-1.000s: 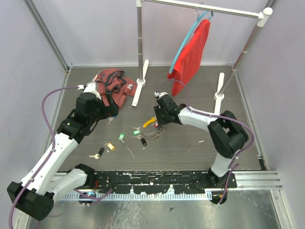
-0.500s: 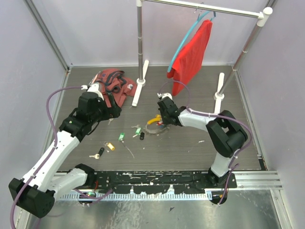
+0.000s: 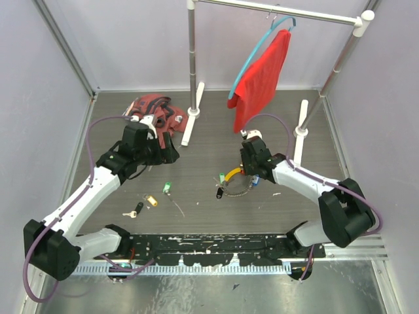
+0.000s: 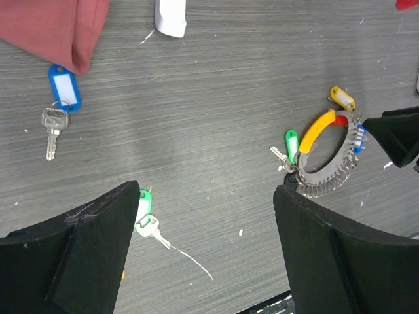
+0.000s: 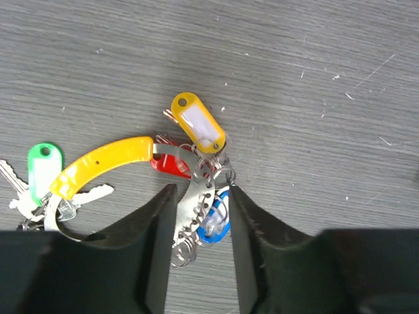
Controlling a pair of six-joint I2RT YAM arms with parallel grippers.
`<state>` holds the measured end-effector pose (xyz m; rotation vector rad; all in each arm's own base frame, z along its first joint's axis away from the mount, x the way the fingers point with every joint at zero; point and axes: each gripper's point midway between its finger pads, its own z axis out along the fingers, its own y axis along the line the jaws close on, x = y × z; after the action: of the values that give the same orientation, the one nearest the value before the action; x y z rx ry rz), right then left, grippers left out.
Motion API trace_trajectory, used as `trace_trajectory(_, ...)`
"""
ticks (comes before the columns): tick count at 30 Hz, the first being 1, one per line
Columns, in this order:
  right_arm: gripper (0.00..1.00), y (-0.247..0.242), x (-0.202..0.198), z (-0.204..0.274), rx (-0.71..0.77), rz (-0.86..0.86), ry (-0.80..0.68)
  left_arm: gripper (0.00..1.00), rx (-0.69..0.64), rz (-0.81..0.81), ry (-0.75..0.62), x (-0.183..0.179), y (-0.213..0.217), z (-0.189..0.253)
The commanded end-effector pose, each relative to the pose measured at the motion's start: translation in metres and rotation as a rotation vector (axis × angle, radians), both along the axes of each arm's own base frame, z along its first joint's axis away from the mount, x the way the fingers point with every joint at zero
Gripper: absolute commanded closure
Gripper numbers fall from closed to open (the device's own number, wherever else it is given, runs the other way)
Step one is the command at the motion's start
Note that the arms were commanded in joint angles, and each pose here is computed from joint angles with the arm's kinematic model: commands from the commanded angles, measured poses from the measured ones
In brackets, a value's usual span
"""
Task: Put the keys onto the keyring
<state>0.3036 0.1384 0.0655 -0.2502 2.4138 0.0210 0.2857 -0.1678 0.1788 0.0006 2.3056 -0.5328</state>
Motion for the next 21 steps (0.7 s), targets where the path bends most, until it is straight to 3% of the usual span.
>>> trace_trajectory(1,0.54,-0.007,0.007,0.028,-0.015,-0.043,-0.068,0.1,-0.037,-0.043,-0.066,0.007,-0.011,0.023)
trace_trajectory(4,0.52,-0.005,0.006,0.041,-0.001,-0.031,-0.079,0.09,-0.026,-0.051,-0.065,0.006,-0.011,0.02)
trace_trajectory(8,0.52,0.043,-0.014,0.052,0.122,0.204,-0.055,0.09,-0.024,-0.046,-0.055,0.005,-0.012,0.015)
trace_trajectory(13,0.55,0.09,-0.044,0.037,0.077,0.429,0.017,0.09,-0.029,-0.025,-0.047,0.003,-0.009,0.012)
trace_trajectory(21,0.52,0.119,-0.058,0.018,0.089,0.55,0.112,0.09,-0.009,-0.009,-0.053,-0.001,-0.002,0.012)
